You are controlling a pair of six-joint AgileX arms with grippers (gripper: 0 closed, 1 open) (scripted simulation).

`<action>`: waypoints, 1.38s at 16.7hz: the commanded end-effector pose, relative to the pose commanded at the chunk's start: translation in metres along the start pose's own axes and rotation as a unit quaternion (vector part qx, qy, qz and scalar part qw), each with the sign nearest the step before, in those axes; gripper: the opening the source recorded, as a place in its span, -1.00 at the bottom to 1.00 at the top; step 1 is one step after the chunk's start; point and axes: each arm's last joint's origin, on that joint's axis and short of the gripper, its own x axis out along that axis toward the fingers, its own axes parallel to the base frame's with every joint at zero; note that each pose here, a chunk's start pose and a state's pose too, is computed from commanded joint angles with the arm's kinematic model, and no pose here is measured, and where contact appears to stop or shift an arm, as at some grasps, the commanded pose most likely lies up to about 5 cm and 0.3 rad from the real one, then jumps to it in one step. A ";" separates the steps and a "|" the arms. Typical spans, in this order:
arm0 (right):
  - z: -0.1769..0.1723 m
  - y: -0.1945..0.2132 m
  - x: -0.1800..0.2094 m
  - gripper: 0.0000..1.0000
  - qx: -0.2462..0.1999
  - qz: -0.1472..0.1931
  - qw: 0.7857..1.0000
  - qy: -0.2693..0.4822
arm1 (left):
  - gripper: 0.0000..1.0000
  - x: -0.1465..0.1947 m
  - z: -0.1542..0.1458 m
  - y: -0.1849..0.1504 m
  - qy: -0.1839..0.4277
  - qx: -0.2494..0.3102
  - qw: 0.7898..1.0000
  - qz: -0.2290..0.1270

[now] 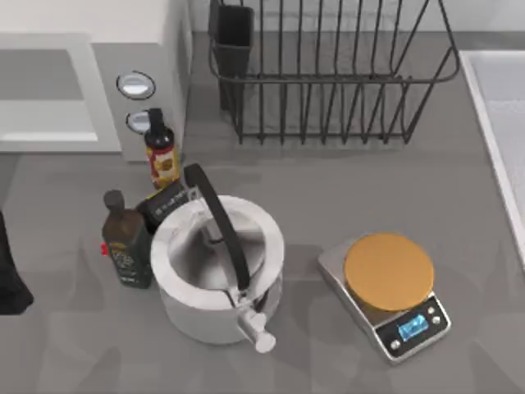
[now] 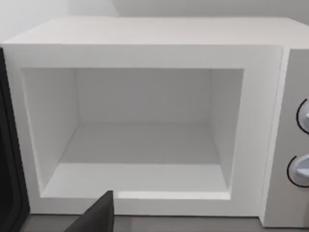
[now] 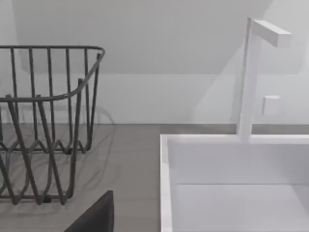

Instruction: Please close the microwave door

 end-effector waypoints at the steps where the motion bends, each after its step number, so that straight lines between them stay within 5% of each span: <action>1: 0.000 0.000 0.000 1.00 0.000 0.000 1.000 0.000 | 1.00 0.000 0.000 0.000 0.000 0.000 1.000 0.000; 14: 0.000 0.000 0.000 1.00 0.000 0.000 1.000 0.000 | -0.96 0.000 0.000 0.000 0.000 0.000 1.000 0.000; 23: 0.000 0.000 0.000 1.00 0.000 0.000 1.000 0.000 | -1.00 0.000 0.000 0.000 0.000 0.000 1.000 0.000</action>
